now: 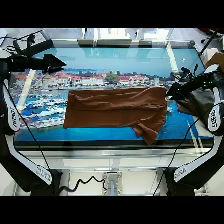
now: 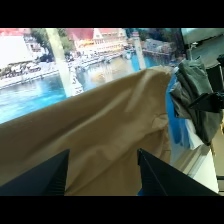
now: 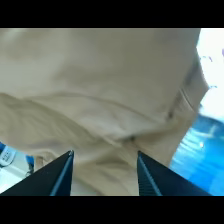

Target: Fold the shirts.

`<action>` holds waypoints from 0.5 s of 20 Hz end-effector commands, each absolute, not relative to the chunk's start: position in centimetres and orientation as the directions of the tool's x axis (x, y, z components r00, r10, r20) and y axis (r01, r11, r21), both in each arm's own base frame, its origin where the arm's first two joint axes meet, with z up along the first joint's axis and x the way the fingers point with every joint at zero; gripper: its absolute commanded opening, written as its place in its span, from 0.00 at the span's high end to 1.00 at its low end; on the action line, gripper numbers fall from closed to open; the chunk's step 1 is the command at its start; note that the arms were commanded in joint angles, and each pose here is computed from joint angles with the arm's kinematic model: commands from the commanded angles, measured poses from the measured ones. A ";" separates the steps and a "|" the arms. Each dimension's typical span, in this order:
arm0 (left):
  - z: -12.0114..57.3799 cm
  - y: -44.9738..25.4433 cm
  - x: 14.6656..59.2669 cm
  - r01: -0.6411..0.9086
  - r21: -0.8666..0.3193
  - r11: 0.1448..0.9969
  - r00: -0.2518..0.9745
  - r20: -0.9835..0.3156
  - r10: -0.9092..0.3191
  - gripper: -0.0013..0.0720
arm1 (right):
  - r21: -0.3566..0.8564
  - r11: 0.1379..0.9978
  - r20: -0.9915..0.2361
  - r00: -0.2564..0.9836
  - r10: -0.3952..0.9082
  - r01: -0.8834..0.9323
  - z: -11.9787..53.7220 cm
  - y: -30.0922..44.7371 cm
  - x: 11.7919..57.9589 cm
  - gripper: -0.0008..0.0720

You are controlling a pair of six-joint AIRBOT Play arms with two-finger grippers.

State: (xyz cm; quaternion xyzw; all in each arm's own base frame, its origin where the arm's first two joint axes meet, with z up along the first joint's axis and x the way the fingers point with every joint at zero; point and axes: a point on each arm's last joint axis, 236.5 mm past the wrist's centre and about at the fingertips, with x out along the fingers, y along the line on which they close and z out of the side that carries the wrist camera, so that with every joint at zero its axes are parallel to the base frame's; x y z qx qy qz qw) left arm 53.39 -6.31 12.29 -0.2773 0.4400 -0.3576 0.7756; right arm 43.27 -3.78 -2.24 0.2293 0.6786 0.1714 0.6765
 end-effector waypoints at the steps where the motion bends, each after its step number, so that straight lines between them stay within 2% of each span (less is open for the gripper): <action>1: 12.6 -5.5 52.7 0.301 -0.753 0.585 0.343 -0.487 -0.804 0.31 | 0.605 0.794 -0.796 0.059 0.602 0.062 -0.3 -2.9 43.6 0.37; 2: 14.2 -6.2 53.0 0.329 -0.775 0.540 0.360 -0.426 -0.830 0.34 | 0.656 0.755 -0.749 0.119 0.652 -0.006 1.5 -1.6 44.8 0.44; 4: 18.3 -8.0 52.8 0.423 -0.798 0.430 0.364 -0.285 -0.887 0.34 | 0.710 0.700 -0.679 0.188 0.710 -0.081 4.7 0.3 45.9 0.44; 5: 19.8 -8.7 52.2 0.462 -0.790 0.403 0.354 -0.252 -0.900 0.40 | 0.709 0.698 -0.674 0.198 0.712 -0.100 5.8 0.7 45.8 0.44; 6: 21.0 -9.4 51.3 0.499 -0.769 0.399 0.337 -0.251 -0.907 0.44 | 0.697 0.707 -0.678 0.208 0.705 -0.120 6.9 0.8 45.5 0.44; 10: 25.4 -10.7 46.5 0.611 -0.658 0.441 0.300 -0.323 -0.898 0.46 | 0.636 0.743 -0.695 0.266 0.668 -0.205 12.4 1.3 43.4 0.44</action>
